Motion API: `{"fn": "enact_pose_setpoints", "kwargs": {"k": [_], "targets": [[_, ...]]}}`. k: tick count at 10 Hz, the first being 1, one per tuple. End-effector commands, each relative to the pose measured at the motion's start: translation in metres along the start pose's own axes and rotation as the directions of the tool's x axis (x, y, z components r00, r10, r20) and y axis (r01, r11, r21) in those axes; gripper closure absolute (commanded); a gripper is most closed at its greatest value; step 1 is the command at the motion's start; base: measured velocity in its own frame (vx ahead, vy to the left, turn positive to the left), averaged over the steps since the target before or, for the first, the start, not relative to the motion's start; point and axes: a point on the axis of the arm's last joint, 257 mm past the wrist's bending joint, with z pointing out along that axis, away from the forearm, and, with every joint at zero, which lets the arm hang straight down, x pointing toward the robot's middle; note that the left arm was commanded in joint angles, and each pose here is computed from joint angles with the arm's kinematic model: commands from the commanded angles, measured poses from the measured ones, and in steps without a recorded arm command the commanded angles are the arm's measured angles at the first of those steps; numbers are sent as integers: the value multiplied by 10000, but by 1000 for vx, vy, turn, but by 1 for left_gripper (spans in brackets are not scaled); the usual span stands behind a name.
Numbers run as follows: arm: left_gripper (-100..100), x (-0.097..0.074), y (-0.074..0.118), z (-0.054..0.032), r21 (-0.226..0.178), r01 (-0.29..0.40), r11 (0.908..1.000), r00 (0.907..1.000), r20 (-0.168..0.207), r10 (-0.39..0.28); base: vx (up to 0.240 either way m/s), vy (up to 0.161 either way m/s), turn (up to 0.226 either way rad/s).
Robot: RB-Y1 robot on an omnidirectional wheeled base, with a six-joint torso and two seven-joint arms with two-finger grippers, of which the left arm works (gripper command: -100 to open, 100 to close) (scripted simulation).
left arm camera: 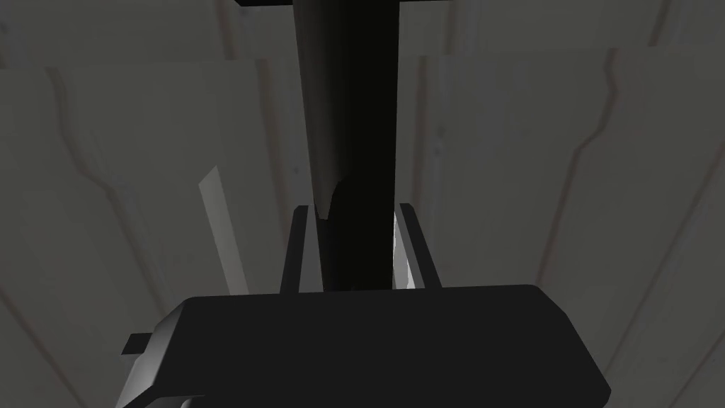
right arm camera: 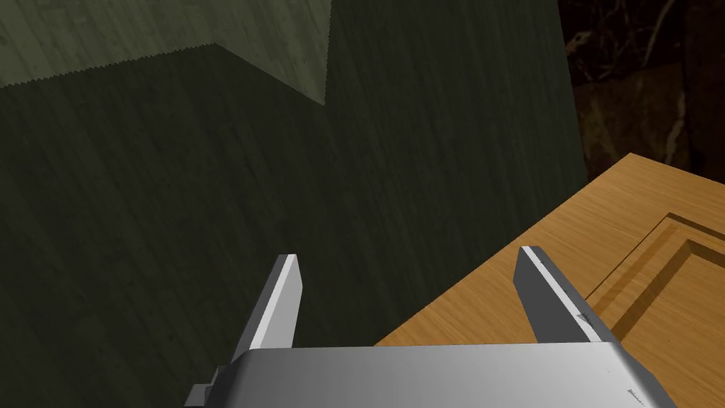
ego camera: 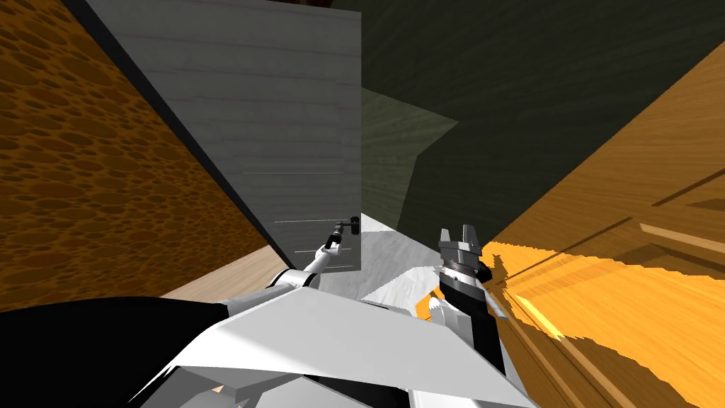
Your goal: Push the door open
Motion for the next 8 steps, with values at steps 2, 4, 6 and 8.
{"fn": "enact_pose_setpoints", "kwargs": {"k": [2, 4, 6, 8], "targets": [[100, -111, -31, 7, 80, -125, 9999, 9998, 131, 124, 104, 4, 115], [100, -72, -31, 5, 82, -131, 9999, 9999, 77, 130, 83, -13, 87], [100, 46, -31, -3, 87, -146, 9999, 9999, -84, 147, 115, -9, 162], [100, 86, -31, -6, 89, -150, 9998, 9998, -139, 151, 90, -17, 117]]}}
